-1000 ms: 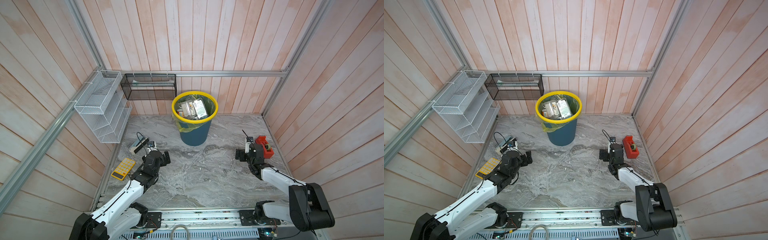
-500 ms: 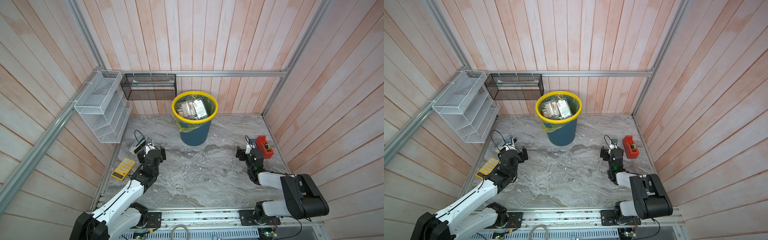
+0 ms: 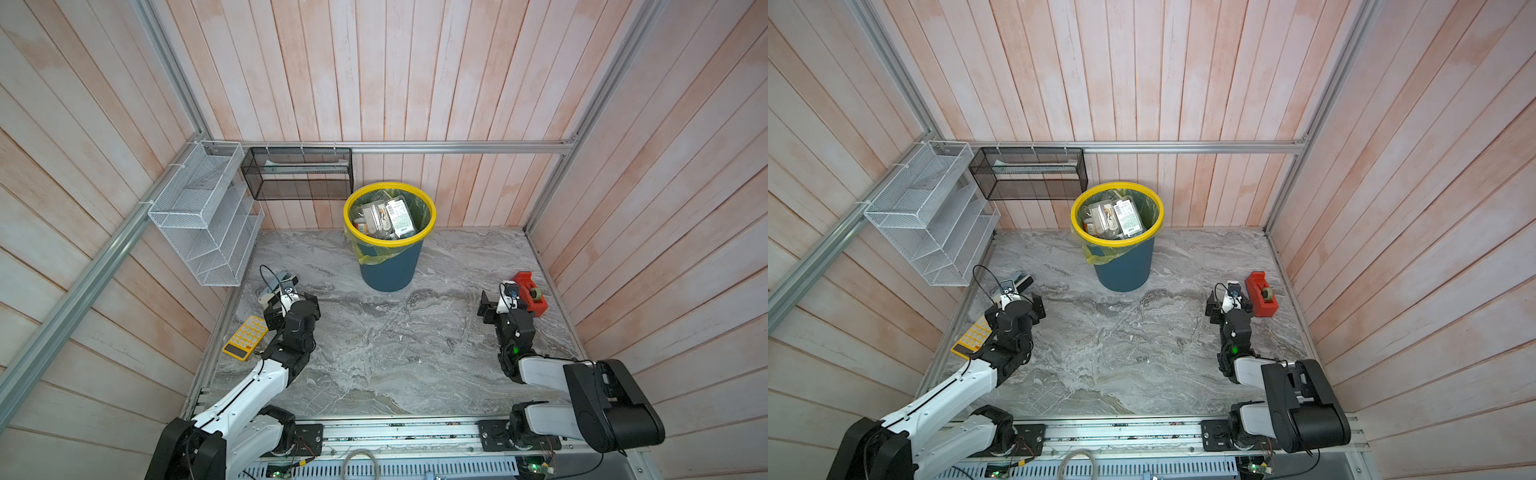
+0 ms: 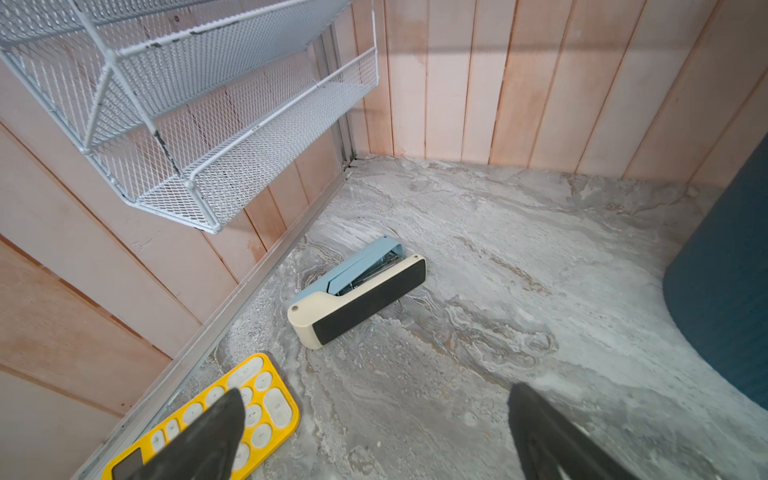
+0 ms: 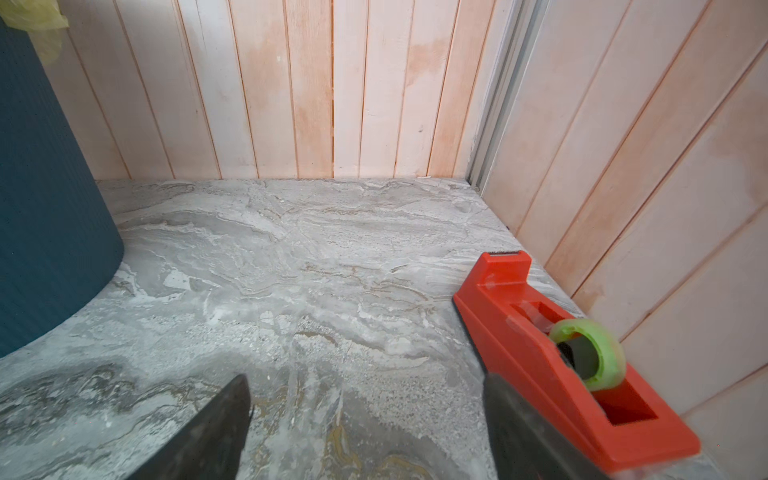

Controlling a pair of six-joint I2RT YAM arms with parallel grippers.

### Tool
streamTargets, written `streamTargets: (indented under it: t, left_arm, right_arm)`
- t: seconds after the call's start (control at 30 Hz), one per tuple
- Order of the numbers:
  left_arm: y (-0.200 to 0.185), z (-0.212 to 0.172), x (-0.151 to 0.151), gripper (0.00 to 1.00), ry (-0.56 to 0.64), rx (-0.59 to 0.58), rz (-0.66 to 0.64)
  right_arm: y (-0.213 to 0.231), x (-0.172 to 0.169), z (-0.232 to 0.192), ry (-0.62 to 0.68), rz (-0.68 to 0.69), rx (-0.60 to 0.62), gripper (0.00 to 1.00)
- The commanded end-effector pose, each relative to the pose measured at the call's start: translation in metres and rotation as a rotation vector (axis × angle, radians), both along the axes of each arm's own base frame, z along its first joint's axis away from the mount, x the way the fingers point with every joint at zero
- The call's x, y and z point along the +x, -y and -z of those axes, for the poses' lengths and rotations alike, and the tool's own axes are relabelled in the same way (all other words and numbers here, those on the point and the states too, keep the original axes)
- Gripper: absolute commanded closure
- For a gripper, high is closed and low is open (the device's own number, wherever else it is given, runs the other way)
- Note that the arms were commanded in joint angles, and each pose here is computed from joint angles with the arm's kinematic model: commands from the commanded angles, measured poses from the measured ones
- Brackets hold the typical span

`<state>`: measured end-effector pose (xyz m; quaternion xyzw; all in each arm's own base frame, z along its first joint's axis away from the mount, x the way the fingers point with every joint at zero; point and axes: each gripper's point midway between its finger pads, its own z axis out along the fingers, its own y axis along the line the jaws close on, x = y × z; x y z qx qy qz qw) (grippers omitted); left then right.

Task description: Throw the plastic bottles in the bin

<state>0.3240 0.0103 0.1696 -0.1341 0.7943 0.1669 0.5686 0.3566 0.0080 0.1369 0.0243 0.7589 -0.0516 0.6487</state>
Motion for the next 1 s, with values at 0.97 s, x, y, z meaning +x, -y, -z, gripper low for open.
streamTargets:
  t: [0.97]
  left_arm:
    - [-0.011,0.039,0.059,0.00,0.238,-0.141,0.348]
  right_arm:
    - [0.016,0.017,0.006,0.061,0.006,0.057,0.00]
